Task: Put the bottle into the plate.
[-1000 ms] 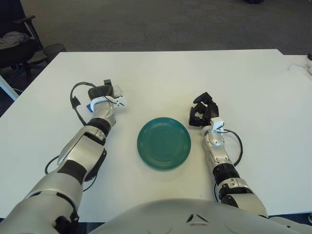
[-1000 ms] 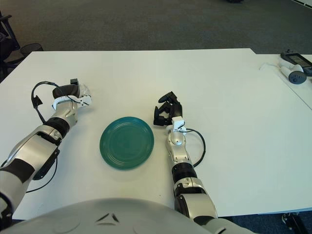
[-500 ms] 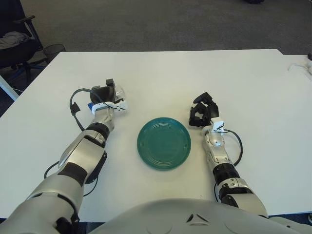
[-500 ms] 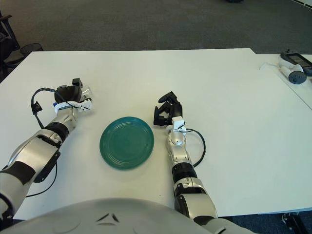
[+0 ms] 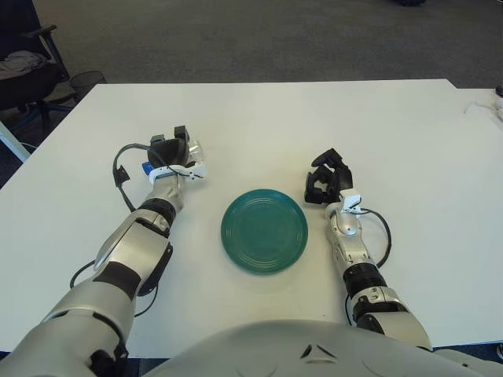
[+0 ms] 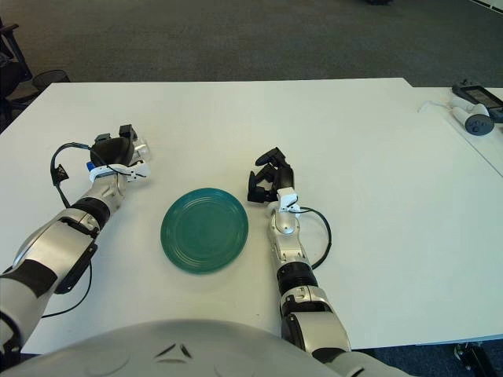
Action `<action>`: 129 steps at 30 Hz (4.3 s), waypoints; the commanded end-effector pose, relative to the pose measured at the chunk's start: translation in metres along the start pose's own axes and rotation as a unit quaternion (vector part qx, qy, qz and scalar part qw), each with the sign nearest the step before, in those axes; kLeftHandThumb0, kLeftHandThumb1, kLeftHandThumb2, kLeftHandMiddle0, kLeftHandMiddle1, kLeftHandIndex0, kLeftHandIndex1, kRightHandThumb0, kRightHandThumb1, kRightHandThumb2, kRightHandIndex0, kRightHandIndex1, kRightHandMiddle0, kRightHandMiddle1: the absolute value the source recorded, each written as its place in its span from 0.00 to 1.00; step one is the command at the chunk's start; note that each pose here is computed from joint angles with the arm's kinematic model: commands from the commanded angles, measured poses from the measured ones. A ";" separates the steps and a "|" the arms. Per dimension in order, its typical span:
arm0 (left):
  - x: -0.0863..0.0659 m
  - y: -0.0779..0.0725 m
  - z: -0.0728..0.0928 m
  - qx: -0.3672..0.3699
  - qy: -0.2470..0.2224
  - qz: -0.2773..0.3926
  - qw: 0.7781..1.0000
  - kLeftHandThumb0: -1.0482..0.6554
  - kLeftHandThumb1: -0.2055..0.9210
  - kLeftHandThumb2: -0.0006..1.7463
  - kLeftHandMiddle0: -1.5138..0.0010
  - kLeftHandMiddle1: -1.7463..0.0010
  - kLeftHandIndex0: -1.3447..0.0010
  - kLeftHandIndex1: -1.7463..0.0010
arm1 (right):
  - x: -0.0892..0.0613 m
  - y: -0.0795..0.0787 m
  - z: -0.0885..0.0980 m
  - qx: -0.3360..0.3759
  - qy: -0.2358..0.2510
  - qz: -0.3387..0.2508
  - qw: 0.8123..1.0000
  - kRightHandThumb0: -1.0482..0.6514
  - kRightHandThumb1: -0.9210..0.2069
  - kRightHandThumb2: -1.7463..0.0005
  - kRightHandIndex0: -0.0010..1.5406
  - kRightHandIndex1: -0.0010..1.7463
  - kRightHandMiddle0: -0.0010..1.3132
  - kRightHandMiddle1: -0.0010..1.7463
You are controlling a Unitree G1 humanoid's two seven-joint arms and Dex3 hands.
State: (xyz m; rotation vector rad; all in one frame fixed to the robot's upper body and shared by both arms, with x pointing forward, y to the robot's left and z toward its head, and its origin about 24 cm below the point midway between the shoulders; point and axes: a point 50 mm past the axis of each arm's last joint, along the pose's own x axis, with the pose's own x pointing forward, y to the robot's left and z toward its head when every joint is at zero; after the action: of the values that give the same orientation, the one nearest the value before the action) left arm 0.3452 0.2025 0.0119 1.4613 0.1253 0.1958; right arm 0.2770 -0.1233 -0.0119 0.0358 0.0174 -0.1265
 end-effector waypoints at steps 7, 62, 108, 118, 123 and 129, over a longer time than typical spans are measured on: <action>-0.014 -0.020 -0.006 -0.001 0.007 -0.044 0.999 0.61 0.38 0.77 0.58 0.06 0.54 0.08 | -0.044 -0.016 -0.062 -0.013 0.164 -0.031 0.986 0.62 0.70 0.13 0.50 0.98 0.38 1.00; -0.013 0.128 0.068 -0.091 -0.222 0.231 0.943 0.61 0.22 0.94 0.46 0.00 0.56 0.00 | -0.041 -0.013 -0.061 -0.005 0.162 -0.028 0.986 0.62 0.74 0.09 0.51 1.00 0.42 1.00; -0.150 0.137 0.086 -0.192 -0.585 -0.123 0.778 0.61 0.36 0.84 0.54 0.00 0.65 0.00 | -0.042 -0.016 -0.060 -0.016 0.159 -0.049 0.986 0.62 0.65 0.16 0.47 0.98 0.36 1.00; -0.148 0.130 0.093 -0.158 -0.591 -0.158 0.775 0.61 0.38 0.81 0.54 0.03 0.66 0.00 | -0.043 -0.018 -0.064 -0.009 0.175 -0.049 0.983 0.62 0.65 0.16 0.46 1.00 0.35 1.00; -0.154 0.123 0.093 -0.139 -0.603 -0.176 0.765 0.61 0.34 0.84 0.53 0.01 0.63 0.00 | -0.043 -0.019 -0.063 -0.007 0.172 -0.051 0.984 0.62 0.65 0.16 0.46 1.00 0.35 1.00; -0.156 0.121 0.093 -0.118 -0.606 -0.186 0.764 0.61 0.31 0.83 0.52 0.00 0.52 0.12 | -0.043 -0.019 -0.063 -0.002 0.173 -0.051 0.984 0.62 0.64 0.16 0.46 1.00 0.35 1.00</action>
State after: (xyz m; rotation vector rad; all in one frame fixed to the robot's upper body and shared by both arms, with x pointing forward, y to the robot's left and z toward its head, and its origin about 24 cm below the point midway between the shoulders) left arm 0.2051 0.0899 0.1367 1.0087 -0.6522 -1.0271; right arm 0.2785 -0.1223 -0.0120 0.0505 0.0190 -0.1567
